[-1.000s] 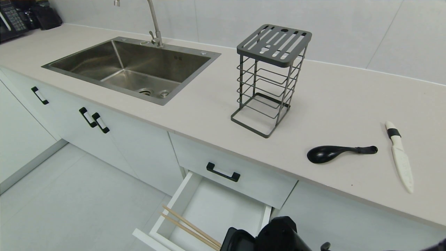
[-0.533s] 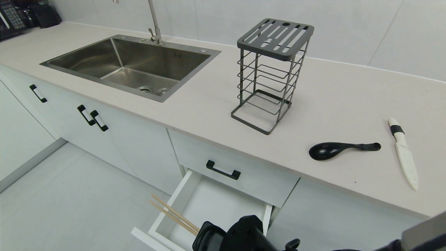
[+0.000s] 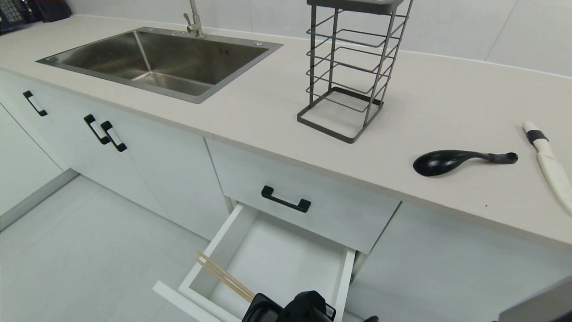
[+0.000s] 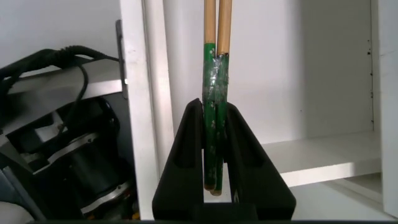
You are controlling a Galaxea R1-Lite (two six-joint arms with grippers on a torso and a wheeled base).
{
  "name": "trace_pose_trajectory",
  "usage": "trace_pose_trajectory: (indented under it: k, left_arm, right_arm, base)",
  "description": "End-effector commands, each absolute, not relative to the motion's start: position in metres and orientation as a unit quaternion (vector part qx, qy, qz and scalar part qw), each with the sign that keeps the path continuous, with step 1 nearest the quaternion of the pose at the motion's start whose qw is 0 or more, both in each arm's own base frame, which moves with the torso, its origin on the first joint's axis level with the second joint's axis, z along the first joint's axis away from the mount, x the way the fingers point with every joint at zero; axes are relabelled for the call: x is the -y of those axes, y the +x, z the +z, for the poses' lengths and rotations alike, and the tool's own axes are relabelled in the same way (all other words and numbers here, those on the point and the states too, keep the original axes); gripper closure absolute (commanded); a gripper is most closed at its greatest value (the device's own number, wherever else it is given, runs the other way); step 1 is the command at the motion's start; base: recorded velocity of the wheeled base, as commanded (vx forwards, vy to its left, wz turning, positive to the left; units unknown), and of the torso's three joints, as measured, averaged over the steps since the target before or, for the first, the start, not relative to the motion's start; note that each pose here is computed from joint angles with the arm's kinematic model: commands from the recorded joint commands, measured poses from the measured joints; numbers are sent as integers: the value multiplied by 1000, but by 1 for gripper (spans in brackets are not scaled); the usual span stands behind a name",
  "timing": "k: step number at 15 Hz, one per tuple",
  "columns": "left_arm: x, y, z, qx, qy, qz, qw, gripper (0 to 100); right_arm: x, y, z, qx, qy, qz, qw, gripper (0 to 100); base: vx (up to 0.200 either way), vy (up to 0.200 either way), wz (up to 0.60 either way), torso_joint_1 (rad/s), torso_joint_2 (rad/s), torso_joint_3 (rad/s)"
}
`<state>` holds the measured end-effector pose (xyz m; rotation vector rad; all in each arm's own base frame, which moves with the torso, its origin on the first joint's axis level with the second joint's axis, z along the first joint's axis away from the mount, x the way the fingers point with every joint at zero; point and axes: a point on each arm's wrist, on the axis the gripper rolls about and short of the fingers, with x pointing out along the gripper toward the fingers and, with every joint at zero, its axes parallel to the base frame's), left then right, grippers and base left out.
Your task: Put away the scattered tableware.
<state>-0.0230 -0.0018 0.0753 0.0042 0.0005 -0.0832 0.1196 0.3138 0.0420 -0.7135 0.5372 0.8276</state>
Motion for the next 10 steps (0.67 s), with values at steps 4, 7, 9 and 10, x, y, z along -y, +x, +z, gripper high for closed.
trace_pose_trajectory:
  k: [4,7,9,10]
  left_arm:
    - [2,-23,75,-1,2,-41,999,0]
    - [2,-23,75,-1,2,-41,999,0]
    - [2,-23,75,-1,2,-41,999,0]
    - [2,-23,75,-1,2,-41,999,0]
  right_arm:
    - [-314,137,53,-240,-322,357,843,100]
    - [-312,141,54,-247,-328,348,843,100]
    - [-313,150,56,-255,-334,329,846,100]
    - [-312,157,58,-261,-345,304,849,100]
  base:
    - [0,0,0,-172,314,130]
    - [0,0,0,0,0,0]
    - [0,0,0,0,0,0]
    - [0,0,0,0,0,0]
